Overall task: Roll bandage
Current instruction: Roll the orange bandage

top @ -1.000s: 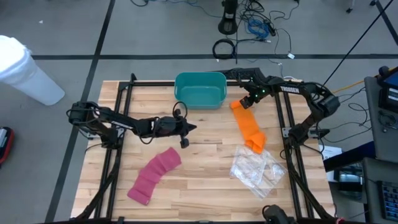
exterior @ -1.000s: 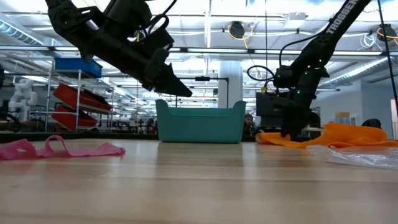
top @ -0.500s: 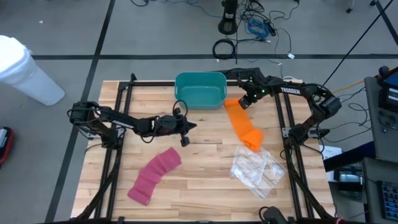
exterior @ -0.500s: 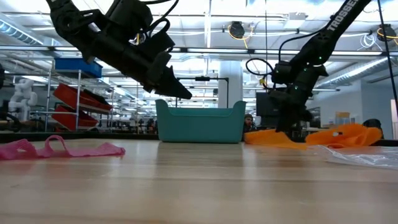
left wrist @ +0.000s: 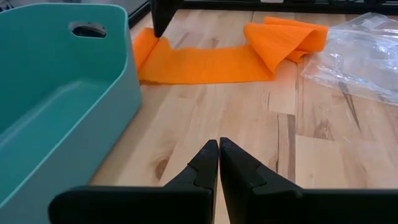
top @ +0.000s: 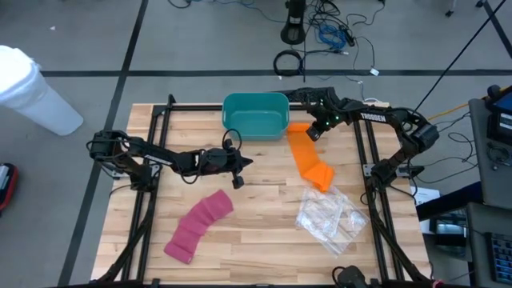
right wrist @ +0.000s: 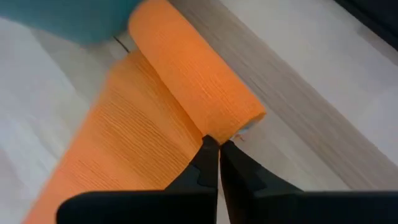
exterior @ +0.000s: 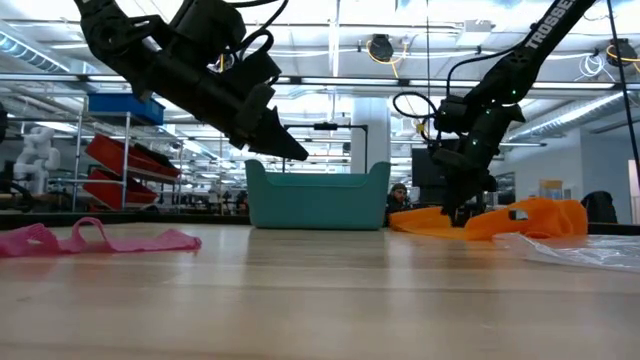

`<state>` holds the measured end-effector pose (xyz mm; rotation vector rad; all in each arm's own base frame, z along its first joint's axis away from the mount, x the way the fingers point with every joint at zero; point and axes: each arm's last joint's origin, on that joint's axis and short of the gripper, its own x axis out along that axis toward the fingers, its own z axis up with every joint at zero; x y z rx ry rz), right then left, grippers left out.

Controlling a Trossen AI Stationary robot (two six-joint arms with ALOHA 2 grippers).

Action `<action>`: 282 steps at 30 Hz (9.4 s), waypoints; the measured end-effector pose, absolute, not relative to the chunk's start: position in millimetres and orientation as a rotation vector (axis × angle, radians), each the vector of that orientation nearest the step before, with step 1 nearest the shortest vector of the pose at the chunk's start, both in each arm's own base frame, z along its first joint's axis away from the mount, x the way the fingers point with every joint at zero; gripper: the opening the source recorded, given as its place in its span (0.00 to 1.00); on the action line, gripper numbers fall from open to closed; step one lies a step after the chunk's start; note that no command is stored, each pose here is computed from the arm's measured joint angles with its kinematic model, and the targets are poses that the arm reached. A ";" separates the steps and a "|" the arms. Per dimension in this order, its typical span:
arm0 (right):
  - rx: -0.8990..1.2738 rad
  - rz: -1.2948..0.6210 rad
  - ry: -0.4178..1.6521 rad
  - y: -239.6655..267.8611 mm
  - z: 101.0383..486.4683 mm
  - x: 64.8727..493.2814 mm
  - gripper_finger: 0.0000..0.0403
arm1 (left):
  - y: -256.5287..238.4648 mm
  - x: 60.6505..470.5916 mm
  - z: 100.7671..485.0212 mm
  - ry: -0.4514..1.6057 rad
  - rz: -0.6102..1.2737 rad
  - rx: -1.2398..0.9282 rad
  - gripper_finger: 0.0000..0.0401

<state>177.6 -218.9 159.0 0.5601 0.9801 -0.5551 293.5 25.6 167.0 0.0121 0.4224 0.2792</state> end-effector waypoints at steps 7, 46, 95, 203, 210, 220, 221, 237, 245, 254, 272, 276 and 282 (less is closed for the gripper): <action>0.441 -0.608 1.030 -204.2 182.3 171.5 0.00 | 25.7 293.7 167.5 0.412 0.290 -0.014 0.06; 0.728 -0.976 0.664 -143.1 149.5 134.8 0.45 | 26.9 297.3 180.6 0.282 0.335 0.017 0.06; 0.426 -0.809 0.606 -164.6 151.0 144.6 0.01 | 25.1 296.8 178.6 0.295 0.336 -0.032 0.06; 0.055 0.021 0.140 42.6 238.4 185.8 0.24 | -27.0 351.8 227.3 0.109 0.111 0.591 0.02; -0.093 -0.093 0.079 46.6 250.0 172.6 0.30 | -30.6 342.8 247.4 0.065 0.141 0.581 0.02; -0.089 -0.169 0.111 49.2 248.8 164.5 0.29 | -28.9 311.8 297.0 -0.034 0.208 0.542 0.01; -0.096 -0.195 0.142 48.7 245.5 163.8 0.29 | -28.5 307.9 302.6 -0.050 0.214 0.538 0.01; -0.003 -0.194 0.210 55.9 233.4 168.4 0.29 | -17.4 265.7 329.3 0.034 0.146 0.404 0.01; -0.101 -0.078 0.332 66.5 218.8 168.9 0.29 | -10.6 300.2 294.2 0.023 0.156 0.378 0.01; -0.023 -0.308 0.458 66.6 193.2 172.1 0.29 | 8.0 318.3 270.1 0.055 0.138 0.320 0.01; -0.273 -0.407 0.395 77.6 180.5 197.2 0.40 | 10.0 308.0 244.7 -0.056 -0.006 0.410 0.01; -0.264 -0.366 0.281 75.6 195.0 206.4 0.51 | 1.9 308.2 243.2 -0.047 -0.028 0.512 0.01; -0.127 -0.267 0.178 66.6 204.9 216.6 0.64 | -7.5 308.2 243.4 -0.056 -0.035 0.640 0.01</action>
